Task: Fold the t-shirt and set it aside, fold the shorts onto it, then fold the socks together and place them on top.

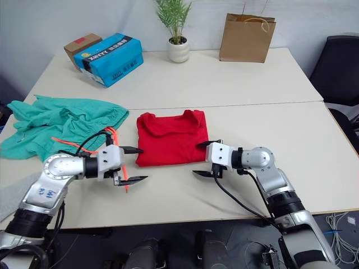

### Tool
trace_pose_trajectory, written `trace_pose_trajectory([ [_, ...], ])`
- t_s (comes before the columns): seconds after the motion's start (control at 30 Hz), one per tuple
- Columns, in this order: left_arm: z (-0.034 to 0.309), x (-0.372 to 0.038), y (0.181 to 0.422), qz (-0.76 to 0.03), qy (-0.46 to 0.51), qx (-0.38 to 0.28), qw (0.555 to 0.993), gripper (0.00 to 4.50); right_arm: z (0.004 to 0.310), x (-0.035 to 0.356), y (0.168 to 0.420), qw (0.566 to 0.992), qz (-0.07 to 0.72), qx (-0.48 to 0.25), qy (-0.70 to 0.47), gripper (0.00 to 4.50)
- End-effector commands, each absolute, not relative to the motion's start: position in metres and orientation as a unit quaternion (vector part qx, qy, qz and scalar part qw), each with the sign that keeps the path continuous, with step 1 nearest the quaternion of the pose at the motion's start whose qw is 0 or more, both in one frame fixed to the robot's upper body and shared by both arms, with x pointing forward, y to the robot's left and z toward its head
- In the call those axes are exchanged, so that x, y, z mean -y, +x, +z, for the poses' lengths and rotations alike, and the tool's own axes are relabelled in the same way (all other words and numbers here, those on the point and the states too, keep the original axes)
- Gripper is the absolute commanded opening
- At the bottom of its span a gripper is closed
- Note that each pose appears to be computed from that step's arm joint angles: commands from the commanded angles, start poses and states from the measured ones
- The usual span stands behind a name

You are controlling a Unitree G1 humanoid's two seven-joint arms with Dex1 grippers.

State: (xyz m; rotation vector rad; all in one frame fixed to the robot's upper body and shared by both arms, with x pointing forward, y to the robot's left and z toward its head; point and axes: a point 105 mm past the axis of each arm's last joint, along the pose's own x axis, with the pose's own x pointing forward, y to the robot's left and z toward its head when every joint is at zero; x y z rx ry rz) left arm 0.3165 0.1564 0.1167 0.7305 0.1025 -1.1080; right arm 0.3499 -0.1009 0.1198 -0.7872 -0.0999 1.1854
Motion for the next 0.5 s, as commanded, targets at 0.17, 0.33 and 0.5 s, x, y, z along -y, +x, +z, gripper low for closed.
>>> trace_pose_trajectory([
  [0.17,0.108,-0.178,0.341,-0.485,0.398,-0.089,0.773,3.62,0.117,0.099,0.362,0.748,0.535,0.05,-0.388,3.65],
  [0.33,0.102,-0.173,0.337,-0.531,0.386,-0.097,0.748,2.13,0.113,0.103,0.359,0.737,0.549,0.042,-0.393,2.03],
  [0.5,0.099,-0.173,0.331,-0.544,0.378,-0.096,0.743,0.56,0.112,0.112,0.354,0.733,0.547,0.043,-0.402,0.25],
])
